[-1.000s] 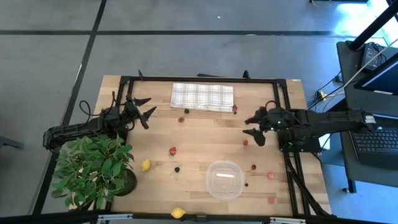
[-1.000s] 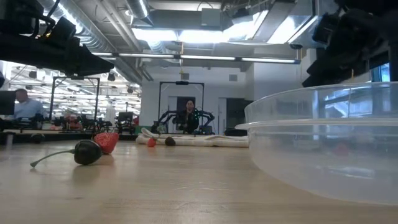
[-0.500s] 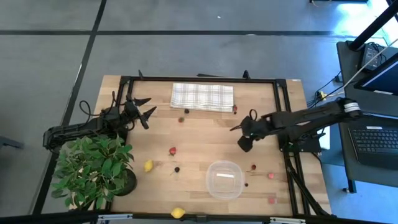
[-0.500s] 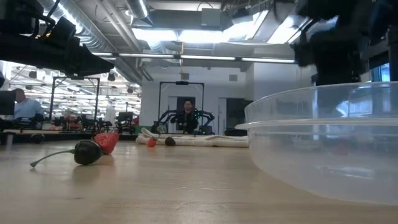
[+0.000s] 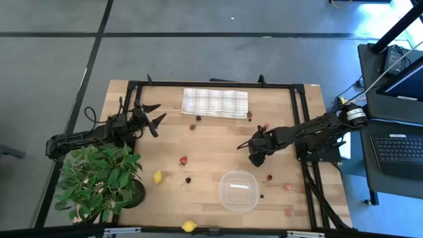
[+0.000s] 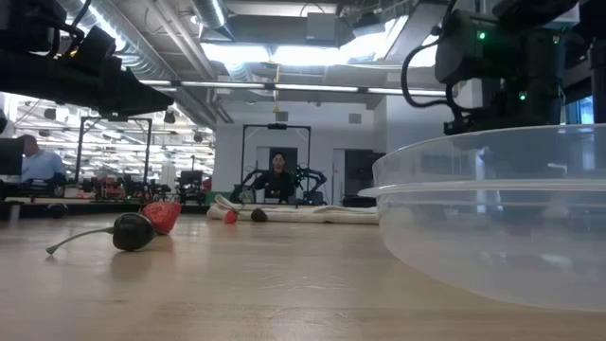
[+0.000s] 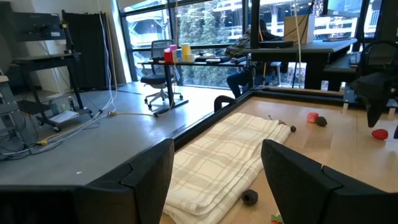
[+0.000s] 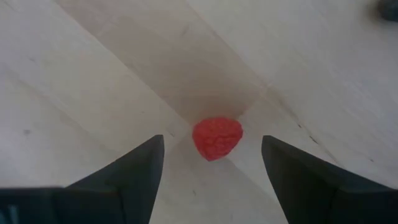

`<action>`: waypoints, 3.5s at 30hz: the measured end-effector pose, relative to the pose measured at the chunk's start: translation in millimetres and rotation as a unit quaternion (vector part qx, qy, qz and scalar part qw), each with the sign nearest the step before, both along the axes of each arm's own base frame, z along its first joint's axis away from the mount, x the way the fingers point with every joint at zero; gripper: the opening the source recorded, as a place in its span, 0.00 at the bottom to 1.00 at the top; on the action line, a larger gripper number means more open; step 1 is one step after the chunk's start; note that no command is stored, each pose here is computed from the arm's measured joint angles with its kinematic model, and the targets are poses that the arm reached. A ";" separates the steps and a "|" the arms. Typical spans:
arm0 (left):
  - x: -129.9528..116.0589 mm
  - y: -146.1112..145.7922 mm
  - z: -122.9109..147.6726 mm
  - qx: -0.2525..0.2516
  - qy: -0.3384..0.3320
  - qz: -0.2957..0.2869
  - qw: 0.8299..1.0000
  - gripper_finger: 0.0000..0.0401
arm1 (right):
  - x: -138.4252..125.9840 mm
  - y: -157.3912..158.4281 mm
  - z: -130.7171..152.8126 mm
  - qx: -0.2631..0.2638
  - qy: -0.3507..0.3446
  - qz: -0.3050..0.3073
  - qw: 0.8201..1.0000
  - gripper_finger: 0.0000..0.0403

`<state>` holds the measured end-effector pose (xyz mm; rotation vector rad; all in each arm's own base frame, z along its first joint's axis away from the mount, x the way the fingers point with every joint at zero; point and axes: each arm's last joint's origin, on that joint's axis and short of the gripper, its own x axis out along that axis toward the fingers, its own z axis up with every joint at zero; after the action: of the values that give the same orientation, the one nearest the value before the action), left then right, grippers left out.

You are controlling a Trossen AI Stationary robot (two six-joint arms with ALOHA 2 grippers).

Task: Pick and placing Produce into tupperware
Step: Put the red raspberry into the transparent bin

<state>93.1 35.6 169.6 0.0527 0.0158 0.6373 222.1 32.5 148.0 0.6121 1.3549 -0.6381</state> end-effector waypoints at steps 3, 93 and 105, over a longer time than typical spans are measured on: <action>0.0 0.0 0.0 0.000 0.000 0.000 1.000 0.59 | 2.3 0.1 -4.1 -0.004 0.002 0.004 1.000 0.67; 0.0 0.0 -0.1 0.000 0.001 0.000 1.000 0.59 | 7.9 1.6 -21.3 0.004 0.032 -0.012 0.999 0.47; 0.0 0.0 -0.1 0.000 0.001 0.000 1.000 0.59 | 7.8 1.7 -21.5 0.005 0.034 -0.010 0.999 0.30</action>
<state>93.1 35.6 169.5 0.0540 0.0174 0.6376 229.9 34.1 126.6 0.6171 1.4164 -0.6741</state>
